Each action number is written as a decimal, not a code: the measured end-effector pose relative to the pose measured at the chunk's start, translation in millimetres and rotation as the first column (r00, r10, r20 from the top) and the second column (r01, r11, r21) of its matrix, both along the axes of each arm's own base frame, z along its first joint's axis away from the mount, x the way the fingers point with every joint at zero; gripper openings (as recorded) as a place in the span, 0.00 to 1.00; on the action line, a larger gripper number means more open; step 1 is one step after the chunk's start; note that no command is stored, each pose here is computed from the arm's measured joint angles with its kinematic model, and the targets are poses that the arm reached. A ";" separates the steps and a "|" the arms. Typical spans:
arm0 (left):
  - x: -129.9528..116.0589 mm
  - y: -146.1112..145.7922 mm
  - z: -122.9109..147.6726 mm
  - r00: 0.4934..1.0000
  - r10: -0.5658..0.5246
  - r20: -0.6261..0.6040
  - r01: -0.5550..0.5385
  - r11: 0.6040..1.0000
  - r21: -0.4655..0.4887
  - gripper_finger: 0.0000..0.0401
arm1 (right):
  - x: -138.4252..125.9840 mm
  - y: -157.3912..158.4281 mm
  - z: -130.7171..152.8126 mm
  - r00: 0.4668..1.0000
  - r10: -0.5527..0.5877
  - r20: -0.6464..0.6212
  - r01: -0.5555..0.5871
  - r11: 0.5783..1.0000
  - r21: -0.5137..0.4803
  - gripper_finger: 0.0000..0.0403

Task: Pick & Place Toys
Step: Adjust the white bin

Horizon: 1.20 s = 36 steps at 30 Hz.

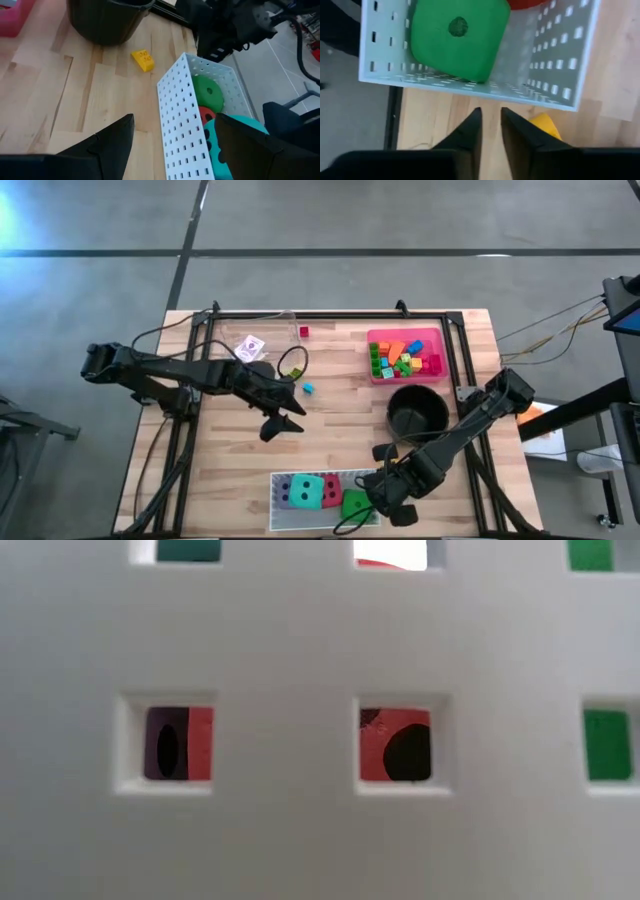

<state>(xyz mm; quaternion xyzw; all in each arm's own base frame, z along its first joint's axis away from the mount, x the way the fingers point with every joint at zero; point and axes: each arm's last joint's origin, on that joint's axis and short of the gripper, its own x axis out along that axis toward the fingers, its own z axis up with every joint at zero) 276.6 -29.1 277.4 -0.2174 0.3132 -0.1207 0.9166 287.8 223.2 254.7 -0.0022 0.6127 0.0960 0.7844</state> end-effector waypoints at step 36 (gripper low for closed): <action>-2.4 0.1 1.0 1.000 -0.005 -0.006 0.005 1.000 0.001 0.69 | 34.2 -24.6 -5.1 0.977 -0.175 0.118 0.160 0.979 0.126 0.03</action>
